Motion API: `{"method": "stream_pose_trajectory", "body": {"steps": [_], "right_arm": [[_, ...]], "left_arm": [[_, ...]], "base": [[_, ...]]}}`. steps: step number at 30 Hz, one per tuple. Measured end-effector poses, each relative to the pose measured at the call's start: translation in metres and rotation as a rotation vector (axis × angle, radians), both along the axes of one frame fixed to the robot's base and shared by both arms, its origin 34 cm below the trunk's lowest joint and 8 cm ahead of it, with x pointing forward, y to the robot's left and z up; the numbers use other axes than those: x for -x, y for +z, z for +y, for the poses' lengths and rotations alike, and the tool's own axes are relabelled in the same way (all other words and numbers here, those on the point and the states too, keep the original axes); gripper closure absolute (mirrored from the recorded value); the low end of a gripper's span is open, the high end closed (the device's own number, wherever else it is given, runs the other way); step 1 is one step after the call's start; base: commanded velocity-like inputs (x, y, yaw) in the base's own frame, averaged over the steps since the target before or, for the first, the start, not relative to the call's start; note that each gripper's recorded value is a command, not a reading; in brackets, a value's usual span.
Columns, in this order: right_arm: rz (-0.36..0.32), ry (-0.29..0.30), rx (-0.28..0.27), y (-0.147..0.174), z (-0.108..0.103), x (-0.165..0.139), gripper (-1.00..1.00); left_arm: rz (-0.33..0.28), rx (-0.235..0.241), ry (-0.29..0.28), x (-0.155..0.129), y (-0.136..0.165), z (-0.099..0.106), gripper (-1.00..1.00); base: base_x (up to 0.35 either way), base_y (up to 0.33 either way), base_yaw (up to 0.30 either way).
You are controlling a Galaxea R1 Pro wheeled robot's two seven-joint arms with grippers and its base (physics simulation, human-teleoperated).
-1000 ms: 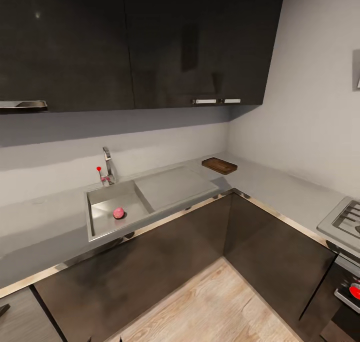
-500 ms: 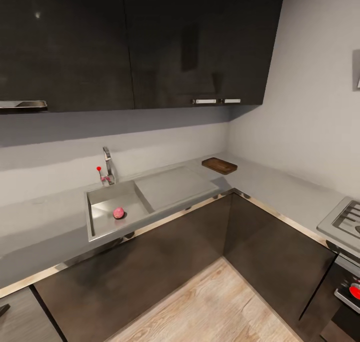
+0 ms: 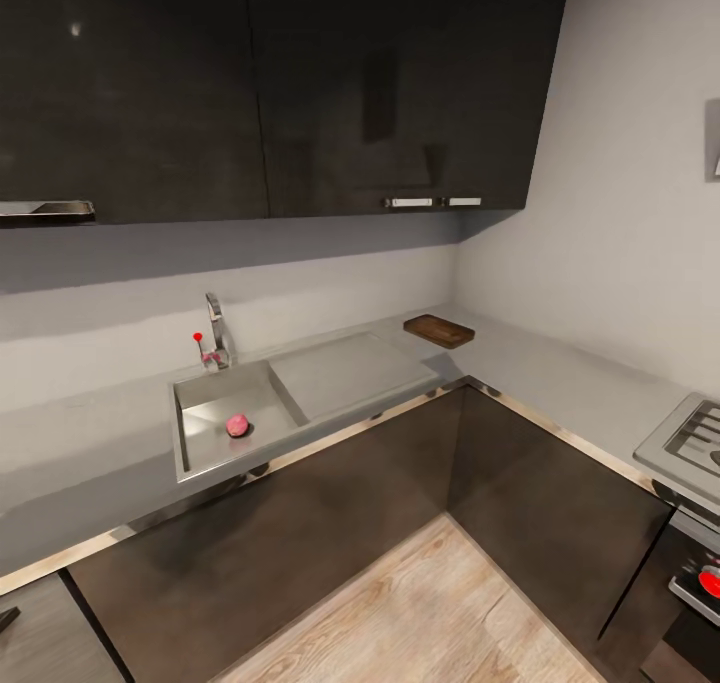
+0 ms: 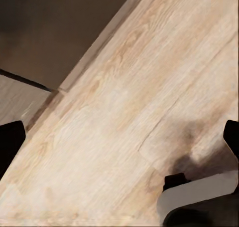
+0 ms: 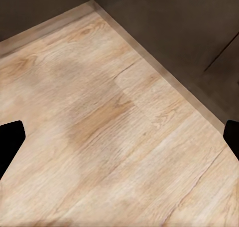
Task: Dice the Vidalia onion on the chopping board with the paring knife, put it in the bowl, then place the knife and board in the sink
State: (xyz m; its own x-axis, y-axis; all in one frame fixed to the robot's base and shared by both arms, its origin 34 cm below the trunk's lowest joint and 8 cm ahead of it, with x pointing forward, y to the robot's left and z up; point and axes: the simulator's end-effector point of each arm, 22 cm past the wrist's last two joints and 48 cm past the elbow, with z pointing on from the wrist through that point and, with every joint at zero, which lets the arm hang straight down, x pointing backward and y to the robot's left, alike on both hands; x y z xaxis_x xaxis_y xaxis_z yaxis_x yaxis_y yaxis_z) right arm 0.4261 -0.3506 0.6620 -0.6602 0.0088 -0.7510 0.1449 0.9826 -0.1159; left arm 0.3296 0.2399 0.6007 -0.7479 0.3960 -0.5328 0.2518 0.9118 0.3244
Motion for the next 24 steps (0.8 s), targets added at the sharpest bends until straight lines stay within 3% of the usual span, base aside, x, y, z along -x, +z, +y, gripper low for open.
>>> {"method": "stream_pose_trajectory", "body": {"steps": [4, 8, 13, 17, 21, 22, 24], "right_arm": [[0.0, -0.001, 0.0, 0.0, 0.0, 0.0, -1.0], [0.001, -0.001, 0.0, 0.0, 0.0, 0.0, -1.0], [0.001, -0.001, 0.0, 0.0, 0.0, 0.0, -1.0], [0.0, 0.0, 0.001, 0.0, -0.001, 0.0, -1.0], [0.002, 0.001, 0.001, 0.0, -0.001, 0.0, -1.0], [0.003, 0.001, 0.001, -0.001, -0.001, 0.001, -1.0], [0.005, 0.001, 0.002, -0.001, -0.001, 0.002, -1.0]], "left_arm": [[0.149, 0.12, 0.04, 0.028, -0.02, -0.01, -1.0], [0.277, 0.166, 0.107, 0.055, -0.033, -0.008, -1.0], [0.359, 0.162, 0.133, 0.078, -0.04, -0.006, -1.0], [0.371, 0.149, 0.171, 0.082, -0.041, 0.001, -1.0], [0.367, 0.15, 0.29, 0.084, -0.041, 0.012, -1.0], [0.353, 0.113, 0.384, 0.087, -0.039, 0.031, -1.0], [0.337, 0.054, 0.452, 0.09, -0.036, 0.049, -1.0]], "base": [[0.0, 0.0, 0.0], [0.0, 0.0, 0.0], [-0.011, 0.0, 0.0], [-0.005, 0.0, 0.0], [-0.001, 0.0, 0.0], [0.0, 0.0, 0.0], [0.0, 0.0, 0.0]]}}
